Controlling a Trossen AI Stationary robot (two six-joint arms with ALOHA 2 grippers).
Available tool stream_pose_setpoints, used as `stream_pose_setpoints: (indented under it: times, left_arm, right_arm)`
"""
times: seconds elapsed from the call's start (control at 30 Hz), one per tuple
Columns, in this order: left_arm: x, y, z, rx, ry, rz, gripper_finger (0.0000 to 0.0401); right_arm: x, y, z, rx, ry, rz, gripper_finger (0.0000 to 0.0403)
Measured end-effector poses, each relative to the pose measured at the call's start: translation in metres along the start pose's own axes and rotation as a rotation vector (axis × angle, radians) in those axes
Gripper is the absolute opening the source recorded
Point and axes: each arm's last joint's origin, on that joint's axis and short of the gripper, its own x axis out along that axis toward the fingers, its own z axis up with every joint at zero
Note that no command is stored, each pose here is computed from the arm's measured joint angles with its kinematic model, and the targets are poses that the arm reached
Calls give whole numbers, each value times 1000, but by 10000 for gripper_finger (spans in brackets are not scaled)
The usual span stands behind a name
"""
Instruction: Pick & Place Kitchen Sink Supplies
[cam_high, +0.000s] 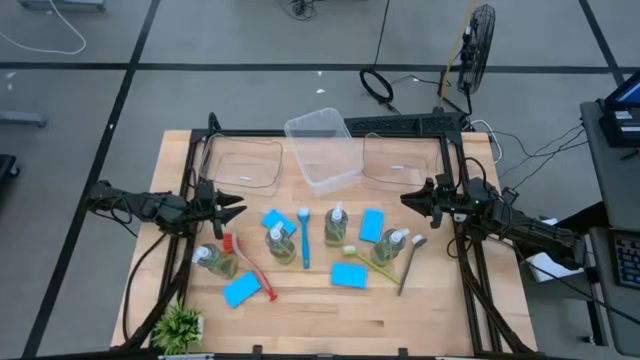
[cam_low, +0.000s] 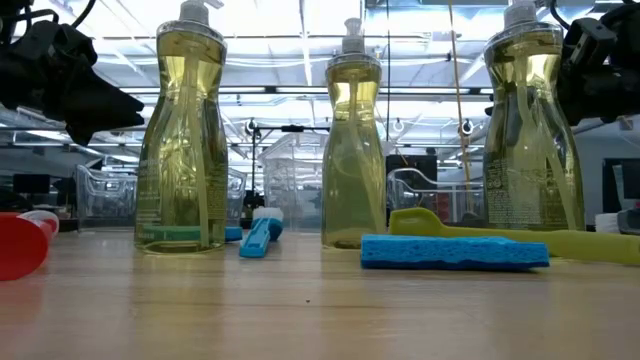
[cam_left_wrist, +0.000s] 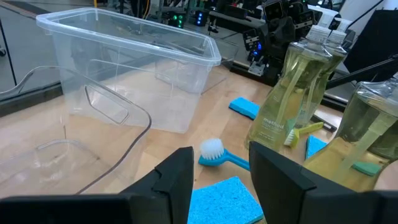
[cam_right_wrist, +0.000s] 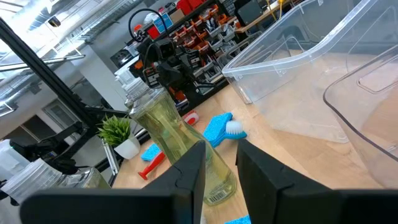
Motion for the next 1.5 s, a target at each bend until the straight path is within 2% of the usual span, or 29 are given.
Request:
stream_pose_setpoints:
  times: [0.53, 0.83, 1.1, 1.2, 1.33, 1.43, 1.5]
  left_arm:
    - [0, 0, 0, 0, 0, 0, 157]
    - [0, 0, 0, 0, 0, 0, 157]
    - [0, 0, 0, -2, -3, -1, 157]
    - [0, 0, 2, -9, -20, 11, 157]
    - [0, 0, 2, -10, -24, 17, 157]
    - [0, 0, 2, -10, -24, 17, 157]
    - [0, 0, 2, -10, -24, 18, 157]
  right_arm:
    - [0, 1, 2, -8, -21, 12, 79]
    - [-1, 9, 13, -53, -139, 86, 79]
    - [-3, 11, 21, -58, -263, 46, 79]
    - [-5, 15, 25, -75, -314, 83, 79]
    - [-9, 23, 34, -160, -410, 152, 79]
    - [-10, 28, 35, -228, -383, 258, 79]
    - [-11, 31, 36, -220, -347, 302, 79]
